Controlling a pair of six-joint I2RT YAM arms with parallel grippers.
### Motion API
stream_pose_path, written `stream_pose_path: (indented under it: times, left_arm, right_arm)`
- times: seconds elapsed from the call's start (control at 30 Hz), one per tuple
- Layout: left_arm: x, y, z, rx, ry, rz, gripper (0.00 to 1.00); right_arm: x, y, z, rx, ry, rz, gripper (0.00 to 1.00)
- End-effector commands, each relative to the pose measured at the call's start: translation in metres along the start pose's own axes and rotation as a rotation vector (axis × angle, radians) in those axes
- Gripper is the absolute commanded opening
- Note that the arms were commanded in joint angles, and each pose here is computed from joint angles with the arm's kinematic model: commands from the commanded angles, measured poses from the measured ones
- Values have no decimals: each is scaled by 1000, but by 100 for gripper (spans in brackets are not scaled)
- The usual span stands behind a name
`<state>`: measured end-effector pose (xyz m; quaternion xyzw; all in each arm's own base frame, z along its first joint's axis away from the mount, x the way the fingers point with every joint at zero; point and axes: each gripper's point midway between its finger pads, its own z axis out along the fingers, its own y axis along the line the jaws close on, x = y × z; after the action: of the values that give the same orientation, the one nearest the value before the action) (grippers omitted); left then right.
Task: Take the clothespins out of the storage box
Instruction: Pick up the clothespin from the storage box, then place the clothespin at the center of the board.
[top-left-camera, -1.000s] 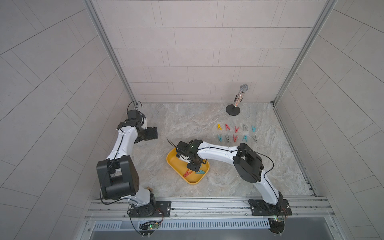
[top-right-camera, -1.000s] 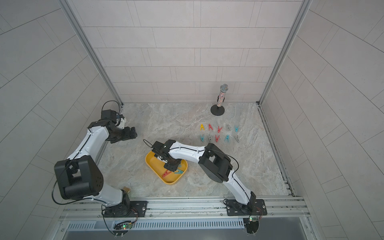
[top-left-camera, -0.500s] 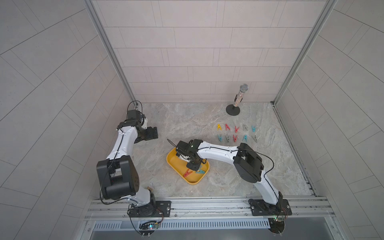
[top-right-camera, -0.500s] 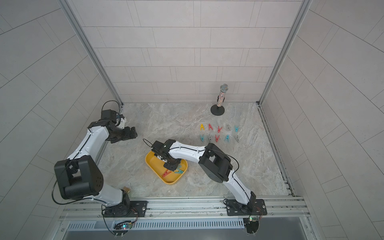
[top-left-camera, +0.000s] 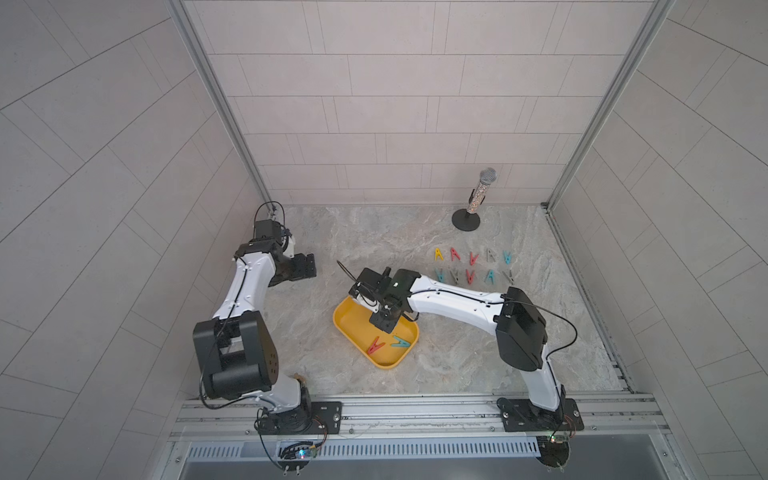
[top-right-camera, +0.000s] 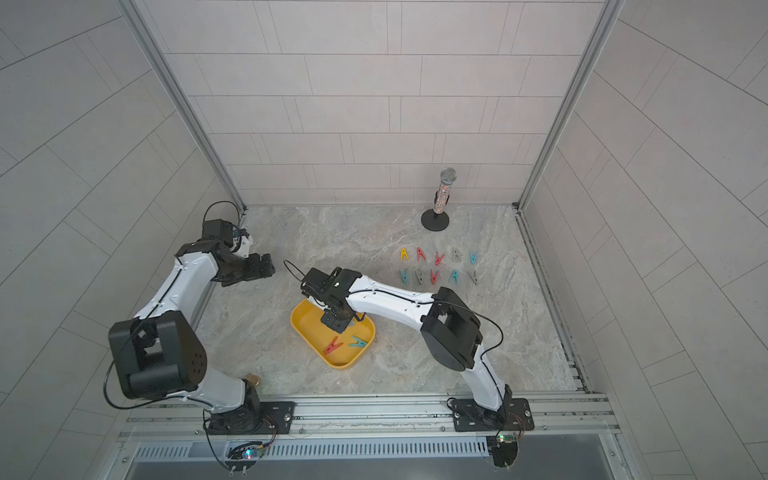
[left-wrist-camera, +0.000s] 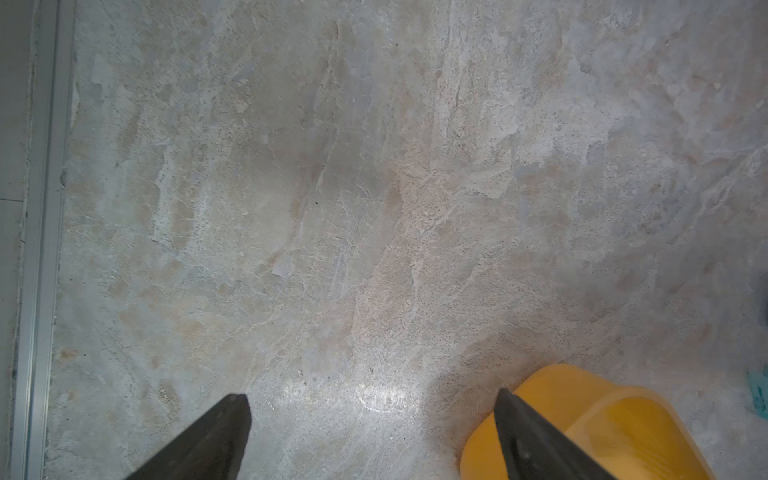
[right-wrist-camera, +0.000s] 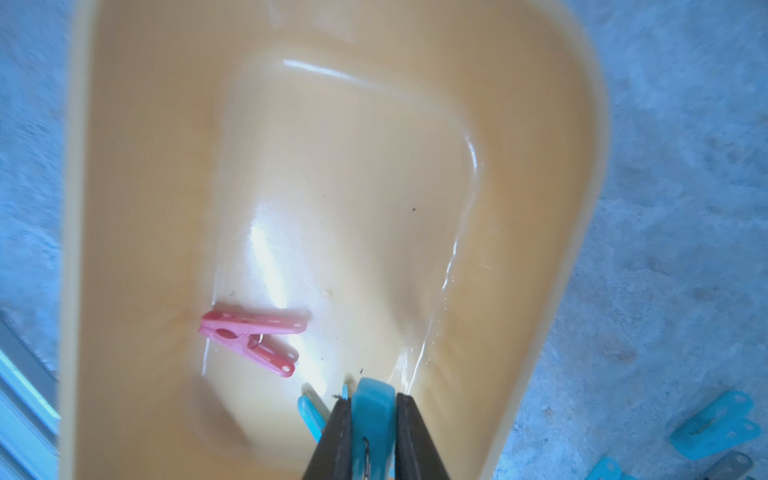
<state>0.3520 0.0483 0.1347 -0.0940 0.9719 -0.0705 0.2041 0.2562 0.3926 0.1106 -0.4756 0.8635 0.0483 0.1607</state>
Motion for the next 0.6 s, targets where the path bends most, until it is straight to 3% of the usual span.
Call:
stream_pose_path:
  times: [0.0,0.23,0.4,0.57]
  left_arm:
    - [6,-1,-1,9,10,7,100]
    - [6,-2,0,13,13,6,100]
    - [6,-2,0,16,15,7,100]
    - [6,-2,1,17,15,7,100]
  right_arm:
    - [-15,-13,-42,13,-112,85,4]
    - [6,-83,-80,158,-204,330,3]
    - [68,-149,-79,324,-146,572,4]
    - [152,-198,-64,433,-15,788,4]
